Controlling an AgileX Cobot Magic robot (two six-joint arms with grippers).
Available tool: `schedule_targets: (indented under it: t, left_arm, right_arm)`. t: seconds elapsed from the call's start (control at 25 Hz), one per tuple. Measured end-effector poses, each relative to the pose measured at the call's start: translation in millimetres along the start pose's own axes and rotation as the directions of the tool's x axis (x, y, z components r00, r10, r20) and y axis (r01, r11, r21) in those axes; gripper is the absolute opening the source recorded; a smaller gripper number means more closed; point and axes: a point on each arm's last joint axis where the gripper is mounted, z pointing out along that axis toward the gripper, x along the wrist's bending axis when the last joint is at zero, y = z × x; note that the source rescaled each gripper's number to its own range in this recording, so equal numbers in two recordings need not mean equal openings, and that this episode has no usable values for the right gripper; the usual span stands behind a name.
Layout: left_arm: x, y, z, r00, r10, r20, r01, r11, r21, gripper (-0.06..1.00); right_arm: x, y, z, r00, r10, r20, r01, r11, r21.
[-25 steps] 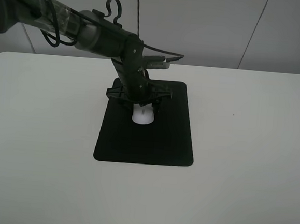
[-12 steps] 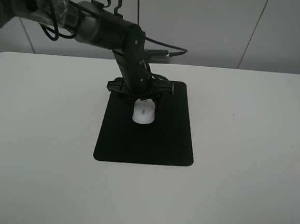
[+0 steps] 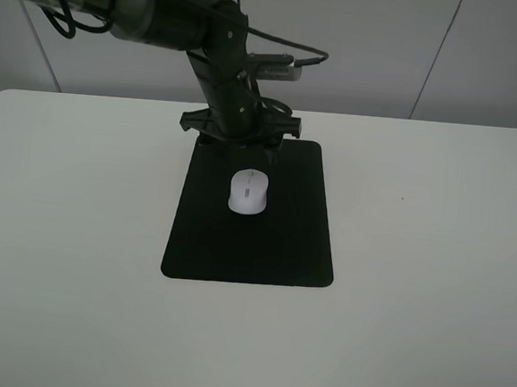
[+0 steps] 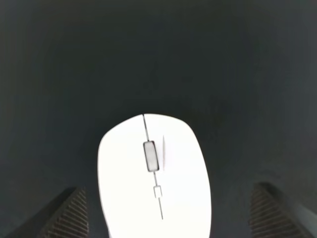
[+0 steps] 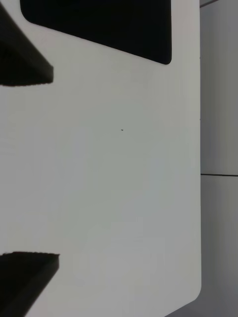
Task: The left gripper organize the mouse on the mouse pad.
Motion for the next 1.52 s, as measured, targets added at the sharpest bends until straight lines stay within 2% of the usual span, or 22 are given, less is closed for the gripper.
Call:
schedule_targets:
  t: [0.2,0.36,0.52,0.68,0.96,1.16,1.36,1.52]
  left_arm:
    - [3.1,9.9,-39.0,1.000,0.029,-0.010,-0.030,0.998,-0.063,0.40]
    - [15.9,17.9,-76.1,0.997,0.048,-0.060,-0.055,0.993,-0.107,0.40]
    - [37.0,17.9,-107.8,0.993,0.043,-0.110,-0.058,0.988,-0.141,0.40]
    - [65.5,7.9,-133.7,0.992,0.003,-0.127,-0.026,0.983,-0.180,0.40]
    - [122.5,-26.8,-184.0,0.984,-0.058,-0.168,0.014,0.968,-0.252,0.40]
    - [153.3,-61.9,-221.1,0.977,-0.115,-0.179,0.052,0.945,-0.322,0.40]
    - [171.3,-103.0,-251.9,0.974,-0.134,-0.184,0.051,0.917,-0.396,0.40]
    - [175.5,-138.7,-275.0,0.977,-0.114,-0.180,0.017,0.885,-0.466,0.40]
  right_arm:
    - [0.0,0.0,0.0,1.000,0.000,0.000,0.000,1.000,0.000]
    - [0.0,0.0,0.0,1.000,0.000,0.000,0.000,1.000,0.000]
    - [0.0,0.0,0.0,1.000,0.000,0.000,0.000,1.000,0.000]
    - [0.0,0.0,0.0,1.000,0.000,0.000,0.000,1.000,0.000]
    - [0.0,0.0,0.0,1.000,0.000,0.000,0.000,1.000,0.000]
    - [0.0,0.0,0.0,1.000,0.000,0.000,0.000,1.000,0.000]
    - [0.0,0.0,0.0,1.000,0.000,0.000,0.000,1.000,0.000]
    - [0.0,0.0,0.0,1.000,0.000,0.000,0.000,1.000,0.000]
